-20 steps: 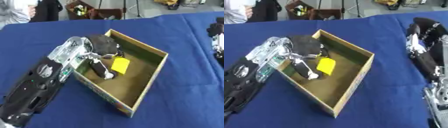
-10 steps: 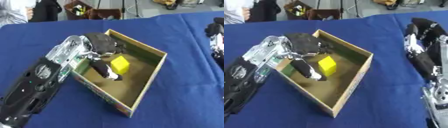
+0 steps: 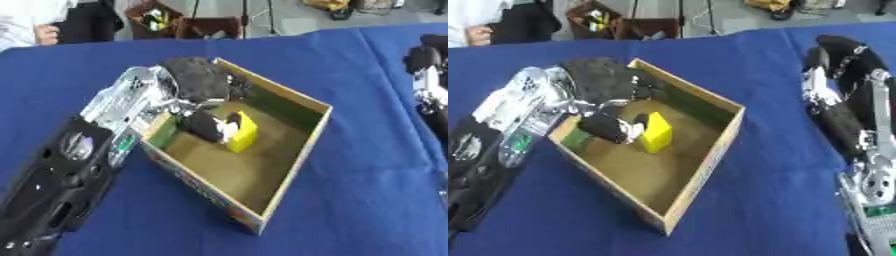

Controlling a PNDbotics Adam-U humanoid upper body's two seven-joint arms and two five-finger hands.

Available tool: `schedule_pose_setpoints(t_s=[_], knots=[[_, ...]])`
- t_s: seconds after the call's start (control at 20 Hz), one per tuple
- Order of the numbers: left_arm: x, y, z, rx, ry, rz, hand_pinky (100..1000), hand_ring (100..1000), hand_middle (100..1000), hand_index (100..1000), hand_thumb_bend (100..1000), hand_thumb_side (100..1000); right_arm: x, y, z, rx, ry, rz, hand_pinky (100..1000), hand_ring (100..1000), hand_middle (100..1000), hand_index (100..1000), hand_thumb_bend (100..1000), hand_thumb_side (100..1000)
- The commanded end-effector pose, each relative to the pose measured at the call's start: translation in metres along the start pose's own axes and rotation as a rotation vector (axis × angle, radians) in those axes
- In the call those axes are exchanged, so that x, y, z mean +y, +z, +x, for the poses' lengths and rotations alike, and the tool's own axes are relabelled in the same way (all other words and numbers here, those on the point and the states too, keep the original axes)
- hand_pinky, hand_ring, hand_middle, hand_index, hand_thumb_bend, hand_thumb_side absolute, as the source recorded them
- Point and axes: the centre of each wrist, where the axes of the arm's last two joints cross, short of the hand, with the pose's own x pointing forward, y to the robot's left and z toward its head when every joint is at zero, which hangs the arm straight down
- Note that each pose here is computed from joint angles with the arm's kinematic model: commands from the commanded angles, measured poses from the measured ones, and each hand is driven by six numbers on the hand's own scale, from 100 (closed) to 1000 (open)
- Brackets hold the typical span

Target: Pick up objects on the table and place them in the box.

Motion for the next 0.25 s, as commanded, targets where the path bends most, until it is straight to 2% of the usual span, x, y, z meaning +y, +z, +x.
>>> schedule_pose_setpoints(t_s=[0.05,0.15,0.25], knots=[[0.016,0.014,0.002,0.013,0.085,0.168,542,747,748,961,100,1000,-0.004,-0.004,0.004,-0.021,-0.003,-0.027,728,694,632,758,100,475],[0.016,0.02,0.006,0.025,0.17,0.261,526,731,735,951,100,1000,-0.005,-0.003,0.003,-0.02,-0.001,-0.037,728,694,632,758,100,476],[0.014,0.027,0.009,0.043,0.255,0.35,464,663,656,910,100,987,-0.006,-0.004,0.003,-0.02,0.001,-0.046,727,693,632,758,100,475]])
